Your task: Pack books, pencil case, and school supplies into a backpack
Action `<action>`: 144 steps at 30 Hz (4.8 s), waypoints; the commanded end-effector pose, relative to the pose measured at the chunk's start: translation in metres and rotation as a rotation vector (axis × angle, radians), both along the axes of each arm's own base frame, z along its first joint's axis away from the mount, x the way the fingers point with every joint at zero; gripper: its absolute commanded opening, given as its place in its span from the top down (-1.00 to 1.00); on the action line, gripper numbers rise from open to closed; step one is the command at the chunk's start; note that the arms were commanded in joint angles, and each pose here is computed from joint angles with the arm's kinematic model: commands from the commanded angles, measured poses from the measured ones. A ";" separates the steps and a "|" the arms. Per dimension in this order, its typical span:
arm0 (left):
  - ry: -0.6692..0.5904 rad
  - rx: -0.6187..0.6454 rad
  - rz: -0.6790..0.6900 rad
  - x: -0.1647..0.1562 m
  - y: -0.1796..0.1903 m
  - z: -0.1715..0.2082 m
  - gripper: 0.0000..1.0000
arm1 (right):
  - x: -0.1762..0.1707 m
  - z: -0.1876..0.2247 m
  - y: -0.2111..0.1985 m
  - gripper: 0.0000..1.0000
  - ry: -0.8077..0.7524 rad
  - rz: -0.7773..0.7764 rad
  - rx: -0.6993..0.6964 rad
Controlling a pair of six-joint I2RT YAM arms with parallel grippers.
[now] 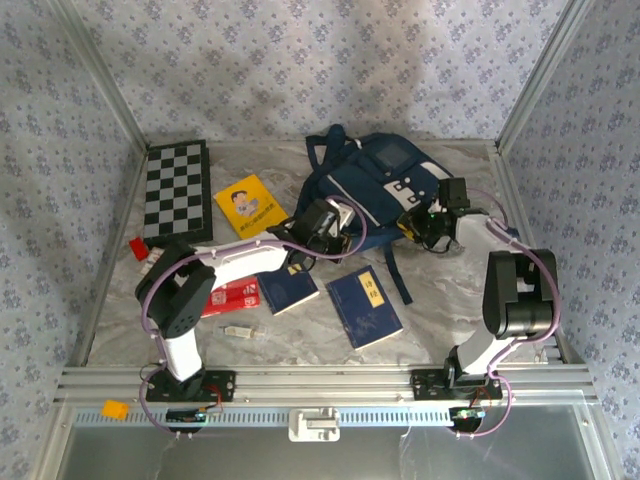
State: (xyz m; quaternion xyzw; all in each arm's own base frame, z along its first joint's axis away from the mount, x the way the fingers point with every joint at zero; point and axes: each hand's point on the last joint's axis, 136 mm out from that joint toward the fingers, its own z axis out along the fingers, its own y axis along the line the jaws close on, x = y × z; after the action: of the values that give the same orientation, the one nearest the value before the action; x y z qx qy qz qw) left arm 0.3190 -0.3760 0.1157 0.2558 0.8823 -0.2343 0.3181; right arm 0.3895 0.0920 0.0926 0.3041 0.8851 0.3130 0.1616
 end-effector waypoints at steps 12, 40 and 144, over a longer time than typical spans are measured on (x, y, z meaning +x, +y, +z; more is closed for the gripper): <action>-0.003 -0.105 -0.095 -0.018 -0.045 0.033 1.00 | -0.071 0.016 0.029 -0.55 -0.015 0.032 0.084; 0.072 -0.041 -0.072 -0.036 0.003 0.007 1.00 | -0.040 -0.003 -0.014 1.00 -0.034 0.022 -0.116; 0.016 -0.166 -0.076 0.005 0.002 0.027 1.00 | -0.049 -0.010 0.085 0.77 0.109 -0.120 -0.218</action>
State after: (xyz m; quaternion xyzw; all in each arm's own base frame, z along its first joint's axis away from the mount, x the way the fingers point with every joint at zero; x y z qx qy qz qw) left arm 0.3132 -0.3632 0.1087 0.2388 0.8789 -0.3015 0.2823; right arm 0.3365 0.1800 0.0787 0.3601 0.8982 0.1961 0.1583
